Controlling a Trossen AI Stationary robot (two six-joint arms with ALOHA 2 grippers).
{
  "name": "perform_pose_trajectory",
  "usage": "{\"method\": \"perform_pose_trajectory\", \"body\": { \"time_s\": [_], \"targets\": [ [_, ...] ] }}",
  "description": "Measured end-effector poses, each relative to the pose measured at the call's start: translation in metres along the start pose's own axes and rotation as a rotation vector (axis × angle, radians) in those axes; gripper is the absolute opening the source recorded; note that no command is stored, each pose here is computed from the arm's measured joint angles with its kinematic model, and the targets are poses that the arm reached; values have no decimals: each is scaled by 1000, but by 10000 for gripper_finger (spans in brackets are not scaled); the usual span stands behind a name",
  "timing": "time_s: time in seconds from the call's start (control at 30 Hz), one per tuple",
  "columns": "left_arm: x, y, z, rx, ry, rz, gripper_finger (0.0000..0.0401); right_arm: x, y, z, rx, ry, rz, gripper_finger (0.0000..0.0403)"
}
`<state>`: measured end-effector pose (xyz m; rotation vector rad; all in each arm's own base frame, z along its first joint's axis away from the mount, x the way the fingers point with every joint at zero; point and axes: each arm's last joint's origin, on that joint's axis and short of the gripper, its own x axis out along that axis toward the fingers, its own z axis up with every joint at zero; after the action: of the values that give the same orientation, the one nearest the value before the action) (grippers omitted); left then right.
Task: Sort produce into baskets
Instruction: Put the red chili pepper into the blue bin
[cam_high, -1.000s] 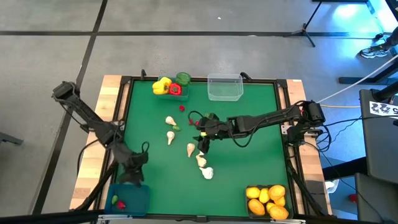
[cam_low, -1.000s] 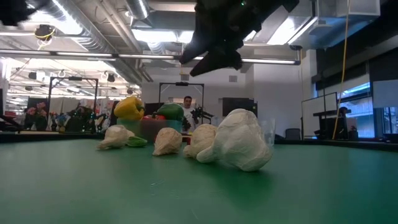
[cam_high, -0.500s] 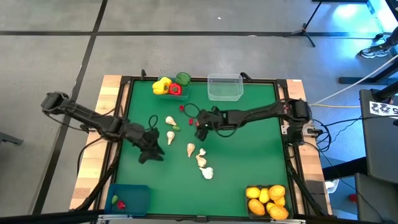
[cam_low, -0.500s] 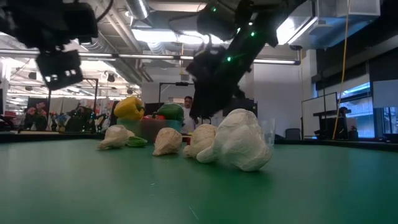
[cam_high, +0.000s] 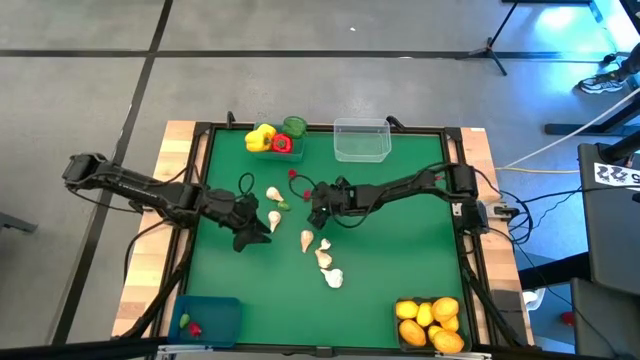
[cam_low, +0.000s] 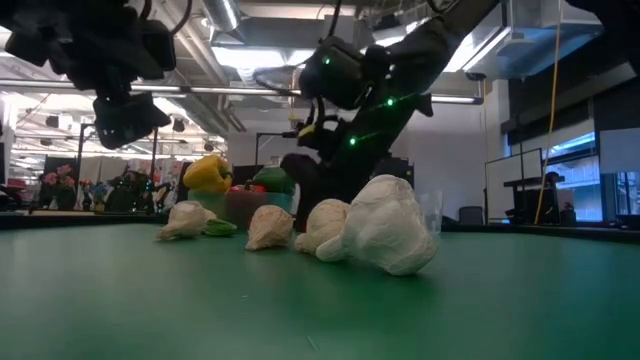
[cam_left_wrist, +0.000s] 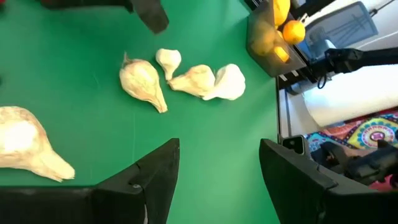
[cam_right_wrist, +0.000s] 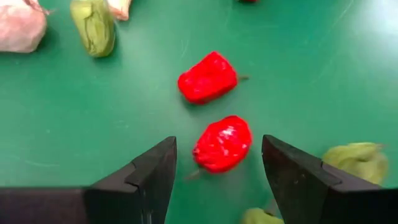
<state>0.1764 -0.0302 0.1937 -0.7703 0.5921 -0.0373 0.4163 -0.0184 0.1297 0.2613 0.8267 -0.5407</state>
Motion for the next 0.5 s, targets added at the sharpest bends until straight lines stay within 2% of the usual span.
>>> {"method": "perform_pose_trajectory", "body": {
  "time_s": [0.23, 0.5],
  "targets": [
    [0, 3, 3, 1, -31, 30, 217, 9, 1, -6, 41, 18, -12, 218],
    [-1, 5, 5, 8, -46, 44, 217, 9, 1, -7, 42, 23, 2, 110]
  ]
}}
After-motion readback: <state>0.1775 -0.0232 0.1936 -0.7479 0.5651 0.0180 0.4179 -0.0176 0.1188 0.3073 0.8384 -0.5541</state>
